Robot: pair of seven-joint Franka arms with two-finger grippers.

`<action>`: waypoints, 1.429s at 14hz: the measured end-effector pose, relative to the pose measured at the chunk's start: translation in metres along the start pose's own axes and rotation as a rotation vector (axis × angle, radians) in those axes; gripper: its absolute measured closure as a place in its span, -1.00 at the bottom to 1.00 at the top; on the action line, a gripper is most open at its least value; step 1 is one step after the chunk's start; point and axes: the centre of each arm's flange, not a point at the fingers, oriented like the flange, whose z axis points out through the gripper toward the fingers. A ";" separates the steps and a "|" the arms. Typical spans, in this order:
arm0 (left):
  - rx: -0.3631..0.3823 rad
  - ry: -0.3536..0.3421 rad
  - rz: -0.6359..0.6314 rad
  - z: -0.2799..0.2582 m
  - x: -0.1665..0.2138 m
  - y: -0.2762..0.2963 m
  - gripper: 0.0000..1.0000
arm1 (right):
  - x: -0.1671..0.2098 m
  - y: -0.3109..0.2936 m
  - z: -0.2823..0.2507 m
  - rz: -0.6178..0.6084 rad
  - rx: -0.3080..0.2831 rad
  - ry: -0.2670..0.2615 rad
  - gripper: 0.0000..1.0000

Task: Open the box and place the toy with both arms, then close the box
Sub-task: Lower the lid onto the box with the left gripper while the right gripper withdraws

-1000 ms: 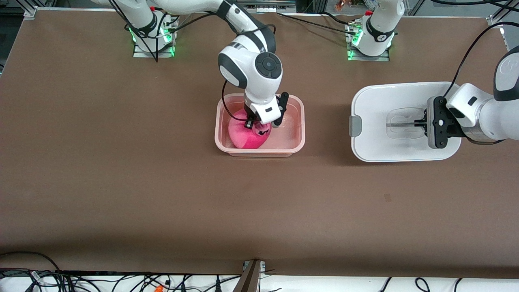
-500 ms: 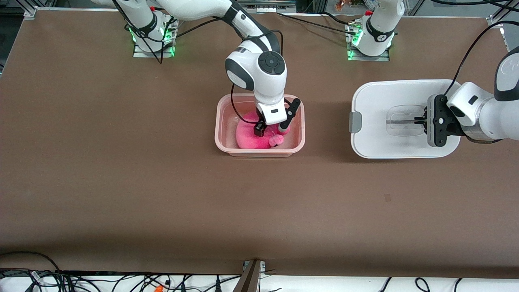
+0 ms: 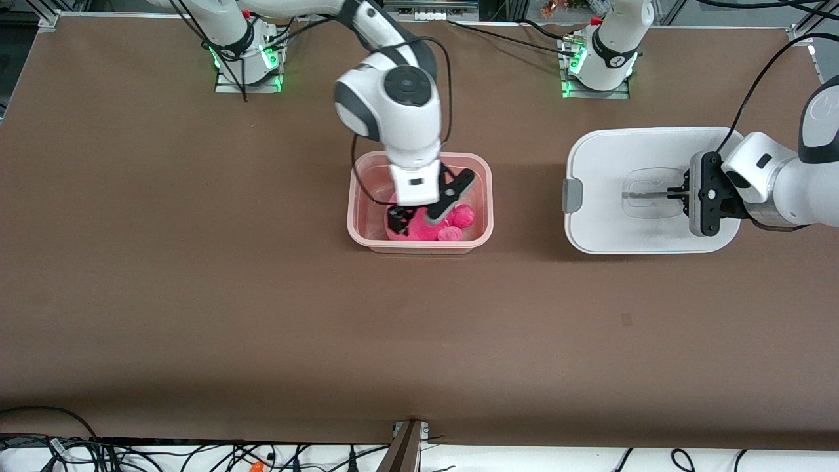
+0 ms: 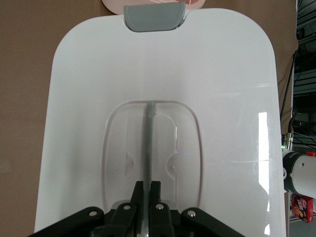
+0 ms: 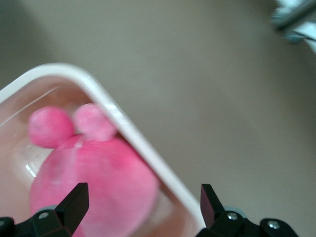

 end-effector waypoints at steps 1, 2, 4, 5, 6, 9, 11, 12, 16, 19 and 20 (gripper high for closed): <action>-0.001 -0.003 0.008 0.001 0.005 0.001 0.86 | -0.007 0.033 -0.022 0.069 0.024 -0.006 -1.00; -0.002 -0.007 0.017 0.002 0.011 0.001 0.86 | -0.018 0.066 -0.044 0.134 0.039 -0.022 -1.00; -0.004 -0.004 0.033 0.003 0.020 0.003 0.86 | -0.045 0.121 -0.087 0.250 0.046 -0.067 -1.00; -0.008 0.005 0.044 0.003 0.027 0.004 0.86 | -0.061 0.145 -0.108 0.316 0.049 -0.091 -1.00; -0.012 0.008 0.059 0.005 0.036 0.006 0.86 | -0.079 0.166 -0.127 0.388 0.052 -0.111 -1.00; -0.070 0.059 0.133 0.030 0.082 0.005 0.86 | -0.151 0.233 -0.168 0.590 0.067 -0.158 -1.00; -0.076 0.097 0.193 0.045 0.119 0.002 0.86 | -0.211 0.274 -0.184 0.692 0.087 -0.179 -1.00; -0.050 0.104 0.224 0.048 0.141 0.004 0.86 | -0.235 0.286 -0.190 0.728 0.094 -0.185 -1.00; 0.076 0.074 0.217 0.063 0.260 0.040 0.86 | -0.273 0.287 -0.206 0.748 0.060 -0.208 -1.00; 0.205 -0.018 0.151 0.103 0.355 0.089 0.86 | -0.271 0.281 -0.206 0.736 0.040 -0.215 -1.00; 0.242 -0.018 0.141 0.122 0.376 0.099 0.86 | -0.271 0.282 -0.206 0.734 0.030 -0.217 -1.00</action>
